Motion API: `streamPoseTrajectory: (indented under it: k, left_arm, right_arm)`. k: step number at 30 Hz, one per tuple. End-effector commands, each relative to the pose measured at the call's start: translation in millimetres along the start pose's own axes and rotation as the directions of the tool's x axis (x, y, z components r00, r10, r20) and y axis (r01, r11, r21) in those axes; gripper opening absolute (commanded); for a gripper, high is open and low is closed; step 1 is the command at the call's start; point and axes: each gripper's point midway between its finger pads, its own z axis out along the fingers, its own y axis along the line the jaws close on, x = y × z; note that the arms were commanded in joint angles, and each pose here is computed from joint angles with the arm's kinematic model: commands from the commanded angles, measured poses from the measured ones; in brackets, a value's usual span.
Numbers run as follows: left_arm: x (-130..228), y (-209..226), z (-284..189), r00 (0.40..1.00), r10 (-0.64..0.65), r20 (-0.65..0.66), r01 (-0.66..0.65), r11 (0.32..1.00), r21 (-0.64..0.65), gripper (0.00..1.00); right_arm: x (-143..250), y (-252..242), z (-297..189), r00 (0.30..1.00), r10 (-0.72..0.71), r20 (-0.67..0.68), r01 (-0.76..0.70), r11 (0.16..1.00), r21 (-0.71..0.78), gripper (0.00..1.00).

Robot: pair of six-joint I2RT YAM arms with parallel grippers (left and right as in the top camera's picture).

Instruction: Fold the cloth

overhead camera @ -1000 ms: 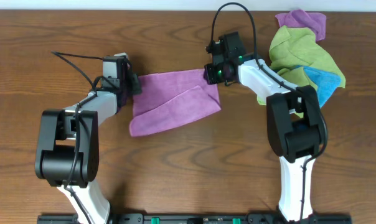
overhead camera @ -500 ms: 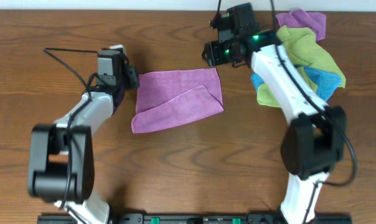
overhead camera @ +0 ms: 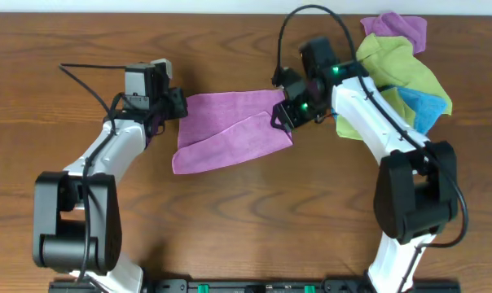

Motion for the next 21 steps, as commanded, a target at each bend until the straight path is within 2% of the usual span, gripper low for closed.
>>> streamPoseTrajectory:
  k: [1, 11, 16, 21]
  left_arm:
    - [2.9, -15.3, 5.2, 0.999, -0.035, -0.020, 0.037, 0.997, 0.073, 0.06]
    - [11.4, -35.8, 8.0, 0.997, -0.054, -0.050, 0.059, 0.991, 0.119, 0.06]
    - [13.1, -38.4, 8.5, 0.997, -0.051, -0.054, 0.057, 0.991, 0.122, 0.06]
    - [13.2, -38.7, 8.8, 0.997, -0.054, -0.053, 0.060, 0.991, 0.118, 0.06]
  right_arm:
    - [7.1, 6.3, 11.9, 0.999, -0.039, 0.027, 0.042, 0.995, -0.087, 0.54]
    - [14.3, -0.2, 48.6, 0.998, -0.037, 0.044, 0.043, 0.990, -0.137, 0.53]
    - [13.9, -13.3, 51.0, 0.998, -0.044, 0.038, 0.047, 0.997, -0.066, 0.54]
    - [15.0, -14.2, 51.8, 0.999, -0.042, 0.033, 0.044, 0.997, -0.063, 0.53]
